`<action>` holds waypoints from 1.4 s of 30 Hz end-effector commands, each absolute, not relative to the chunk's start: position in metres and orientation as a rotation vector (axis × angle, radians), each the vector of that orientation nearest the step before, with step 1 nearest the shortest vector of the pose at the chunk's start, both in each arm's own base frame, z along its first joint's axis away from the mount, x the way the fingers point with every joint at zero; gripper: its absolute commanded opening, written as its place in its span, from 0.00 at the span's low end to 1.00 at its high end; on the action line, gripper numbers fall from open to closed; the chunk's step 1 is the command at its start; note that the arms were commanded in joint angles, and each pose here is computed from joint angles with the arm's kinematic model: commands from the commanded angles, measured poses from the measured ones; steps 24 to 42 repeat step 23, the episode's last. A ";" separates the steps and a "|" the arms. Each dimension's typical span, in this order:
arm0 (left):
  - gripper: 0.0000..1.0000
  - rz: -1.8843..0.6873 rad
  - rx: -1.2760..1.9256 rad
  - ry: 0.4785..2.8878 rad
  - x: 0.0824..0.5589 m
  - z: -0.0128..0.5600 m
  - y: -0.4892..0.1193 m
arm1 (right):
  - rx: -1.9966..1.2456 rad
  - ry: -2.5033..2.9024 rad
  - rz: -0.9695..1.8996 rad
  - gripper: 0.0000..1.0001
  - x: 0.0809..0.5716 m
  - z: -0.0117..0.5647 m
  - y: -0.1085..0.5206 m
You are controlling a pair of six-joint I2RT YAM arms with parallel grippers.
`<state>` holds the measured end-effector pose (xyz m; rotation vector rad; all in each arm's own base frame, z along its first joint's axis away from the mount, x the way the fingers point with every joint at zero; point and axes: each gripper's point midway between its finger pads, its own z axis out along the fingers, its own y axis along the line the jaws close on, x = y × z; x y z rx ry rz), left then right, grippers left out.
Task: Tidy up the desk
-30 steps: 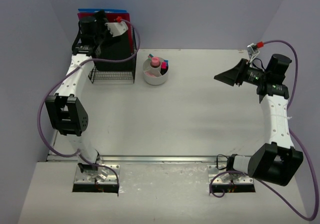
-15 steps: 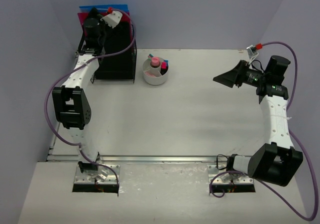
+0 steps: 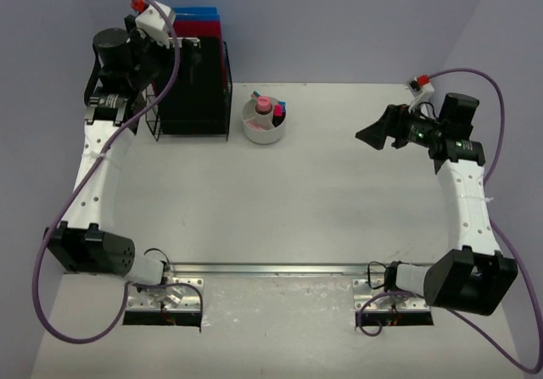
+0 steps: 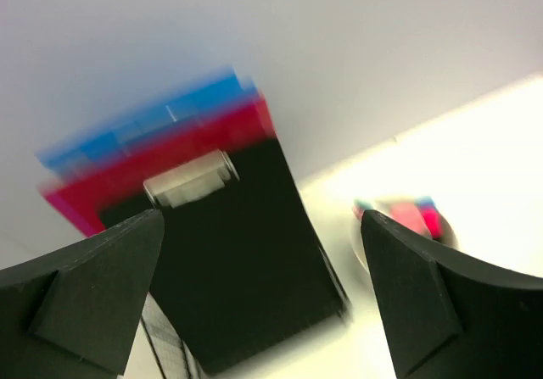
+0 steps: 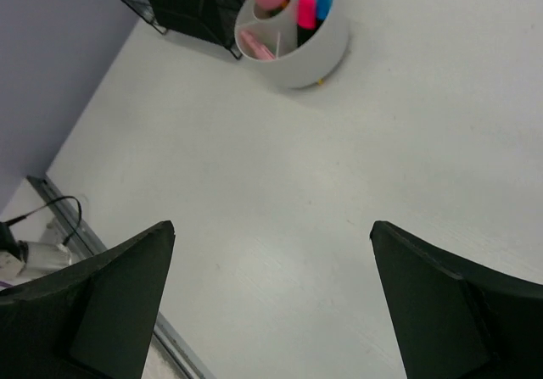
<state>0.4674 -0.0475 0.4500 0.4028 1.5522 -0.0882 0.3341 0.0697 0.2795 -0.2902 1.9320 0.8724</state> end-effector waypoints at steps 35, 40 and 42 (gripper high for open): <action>1.00 -0.139 0.158 2.135 0.332 0.176 -0.026 | -0.406 2.158 0.441 0.99 0.299 0.121 0.063; 1.00 -0.139 0.158 2.135 0.332 0.176 -0.026 | -0.406 2.158 0.441 0.99 0.299 0.121 0.063; 1.00 -0.139 0.158 2.135 0.332 0.176 -0.026 | -0.406 2.158 0.441 0.99 0.299 0.121 0.063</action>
